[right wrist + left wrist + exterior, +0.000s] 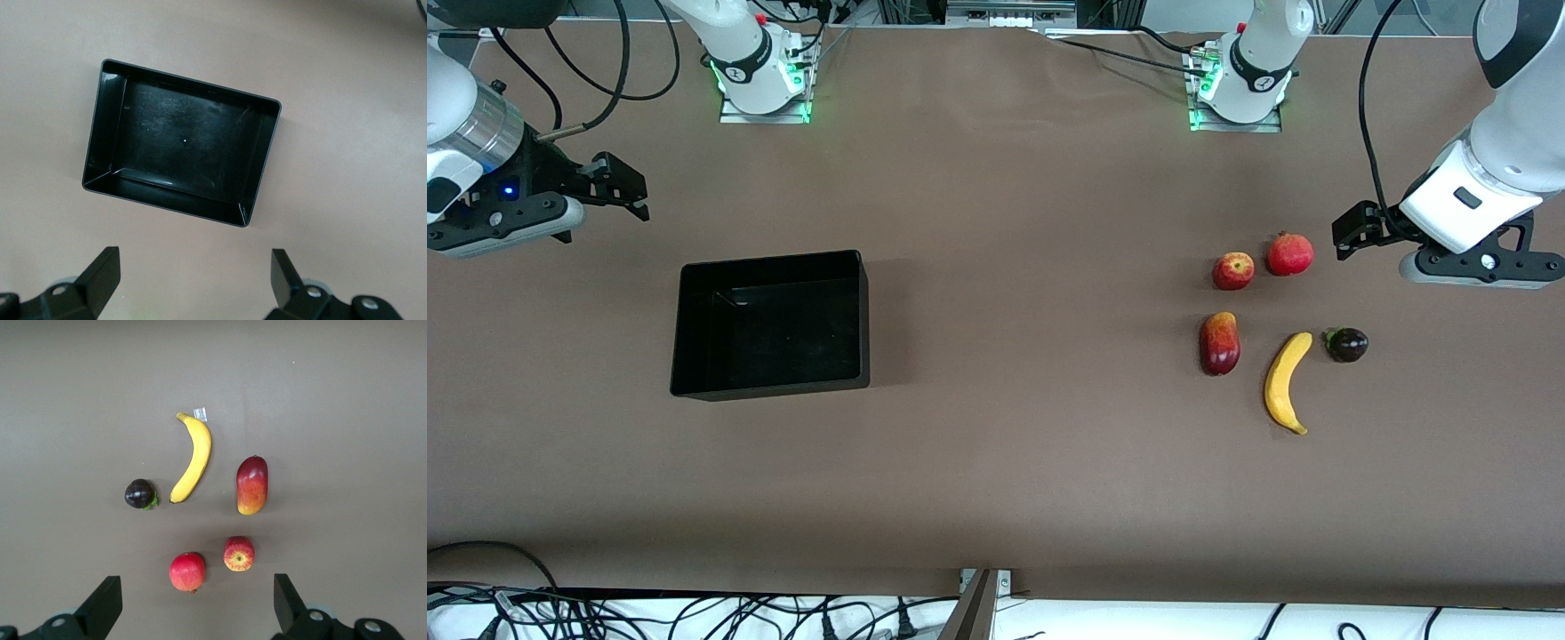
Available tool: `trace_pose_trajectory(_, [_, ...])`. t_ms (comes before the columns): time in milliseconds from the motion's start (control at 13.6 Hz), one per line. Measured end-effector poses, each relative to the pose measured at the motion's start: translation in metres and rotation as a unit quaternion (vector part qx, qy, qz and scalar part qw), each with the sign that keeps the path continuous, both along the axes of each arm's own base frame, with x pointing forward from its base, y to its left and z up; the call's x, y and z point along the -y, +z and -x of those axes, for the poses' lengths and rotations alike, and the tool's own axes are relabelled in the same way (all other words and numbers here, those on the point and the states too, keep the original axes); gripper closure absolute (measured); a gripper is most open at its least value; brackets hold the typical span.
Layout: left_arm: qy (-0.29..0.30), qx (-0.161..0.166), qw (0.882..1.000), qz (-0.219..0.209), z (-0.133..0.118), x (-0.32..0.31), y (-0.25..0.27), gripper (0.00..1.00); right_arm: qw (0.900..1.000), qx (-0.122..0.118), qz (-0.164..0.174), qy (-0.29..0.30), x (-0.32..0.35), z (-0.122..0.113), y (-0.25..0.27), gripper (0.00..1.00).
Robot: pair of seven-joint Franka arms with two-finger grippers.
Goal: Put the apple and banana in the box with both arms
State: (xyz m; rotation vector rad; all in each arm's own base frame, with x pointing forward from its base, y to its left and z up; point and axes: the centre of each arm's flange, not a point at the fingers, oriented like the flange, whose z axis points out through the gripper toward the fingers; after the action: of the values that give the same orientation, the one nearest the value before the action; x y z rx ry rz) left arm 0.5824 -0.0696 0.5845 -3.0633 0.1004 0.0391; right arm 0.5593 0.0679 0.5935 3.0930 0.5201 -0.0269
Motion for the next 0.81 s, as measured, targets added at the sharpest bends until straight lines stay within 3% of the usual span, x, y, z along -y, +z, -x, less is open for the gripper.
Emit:
trace_pose_trajectory(443, [0.000,0.000,1.000,0.000,0.0000,0.0001,0.0000,0.00,1.000,0.001,0.000,0.003,-0.0063,0.0005,0.0003,0.00])
trace_pose_trajectory(811, [0.000,0.000,1.000,0.000,0.0000,0.0001,0.0000,0.00,1.000,0.018,-0.003,0.003,-0.0072,-0.0059,-0.0004,0.00])
